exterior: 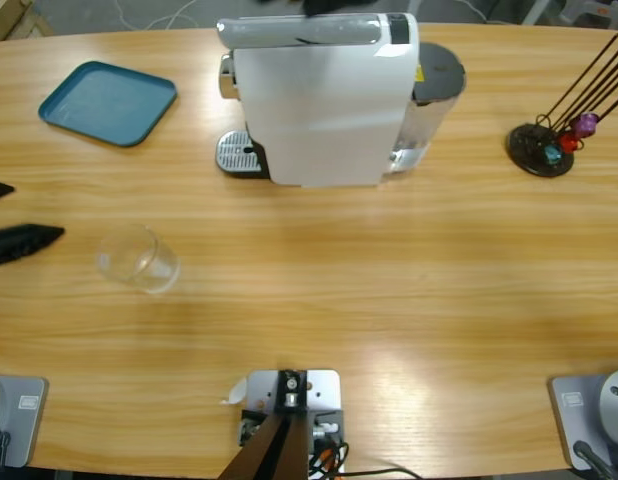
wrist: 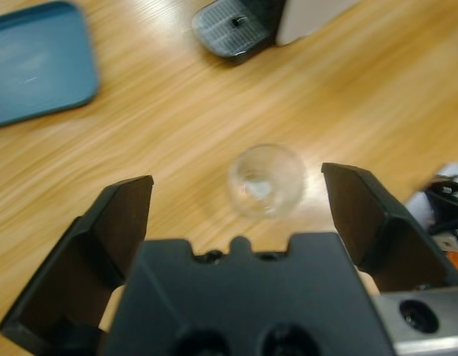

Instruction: Pour coffee

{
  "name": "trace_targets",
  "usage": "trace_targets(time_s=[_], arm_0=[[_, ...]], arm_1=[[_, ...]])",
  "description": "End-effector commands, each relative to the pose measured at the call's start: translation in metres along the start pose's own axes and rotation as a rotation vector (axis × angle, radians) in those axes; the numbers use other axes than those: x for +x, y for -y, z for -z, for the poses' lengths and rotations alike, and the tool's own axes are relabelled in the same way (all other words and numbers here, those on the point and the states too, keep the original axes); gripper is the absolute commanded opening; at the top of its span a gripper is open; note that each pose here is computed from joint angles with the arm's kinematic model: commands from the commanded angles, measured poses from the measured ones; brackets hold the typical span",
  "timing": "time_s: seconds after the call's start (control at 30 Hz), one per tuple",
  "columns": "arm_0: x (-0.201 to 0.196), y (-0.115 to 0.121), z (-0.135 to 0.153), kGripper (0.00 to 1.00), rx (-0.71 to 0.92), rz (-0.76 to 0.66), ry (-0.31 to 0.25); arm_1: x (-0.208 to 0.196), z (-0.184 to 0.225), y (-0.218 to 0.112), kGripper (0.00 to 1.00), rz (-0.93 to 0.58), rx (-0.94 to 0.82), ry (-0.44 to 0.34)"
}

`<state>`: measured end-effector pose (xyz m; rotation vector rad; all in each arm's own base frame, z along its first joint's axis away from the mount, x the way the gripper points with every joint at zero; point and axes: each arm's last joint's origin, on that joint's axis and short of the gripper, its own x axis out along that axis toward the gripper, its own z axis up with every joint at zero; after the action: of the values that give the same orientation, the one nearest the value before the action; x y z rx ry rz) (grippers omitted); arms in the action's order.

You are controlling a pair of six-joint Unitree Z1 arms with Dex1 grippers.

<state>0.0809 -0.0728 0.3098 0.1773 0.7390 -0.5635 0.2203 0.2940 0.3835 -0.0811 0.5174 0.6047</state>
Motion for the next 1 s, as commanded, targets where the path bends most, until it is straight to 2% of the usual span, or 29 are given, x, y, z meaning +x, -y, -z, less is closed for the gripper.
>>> trace_targets(time_s=[0.03, 0.2, 0.33, 0.43, 0.53, 0.77, 0.87, 1.0], arm_0=[[-0.01, 0.002, 0.012, 0.996, -0.107, 0.007, -0.026], [0.001, 0.015, 0.025, 0.993, -0.081, 0.064, -0.07], [0.012, 0.024, 0.031, 0.991, -0.091, 0.02, -0.086], [0.031, 0.04, 0.036, 0.992, -0.074, -0.024, -0.108], [0.041, 0.049, 0.038, 0.996, -0.088, -0.085, -0.099], [0.056, 0.046, 0.057, 1.0, -0.158, -0.099, -0.056], [0.065, 0.051, 0.062, 1.0, -0.153, -0.094, -0.062], [0.074, 0.06, 0.068, 1.0, -0.154, -0.087, -0.065]], arm_1=[[-0.089, 0.045, 0.02, 1.0, -0.048, -0.016, -0.009], [-0.099, 0.091, 0.016, 1.0, -0.129, -0.047, -0.113], [-0.106, 0.109, 0.018, 1.0, -0.157, -0.043, -0.139], [-0.111, 0.115, 0.022, 1.0, -0.157, -0.031, -0.14], [-0.116, 0.118, 0.025, 1.0, -0.158, -0.023, -0.139], [-0.128, 0.139, 0.04, 1.0, -0.11, 0.009, -0.152], [-0.133, 0.151, 0.047, 1.0, -0.084, -0.013, -0.201], [-0.146, 0.155, 0.055, 1.0, -0.096, -0.011, -0.18]])
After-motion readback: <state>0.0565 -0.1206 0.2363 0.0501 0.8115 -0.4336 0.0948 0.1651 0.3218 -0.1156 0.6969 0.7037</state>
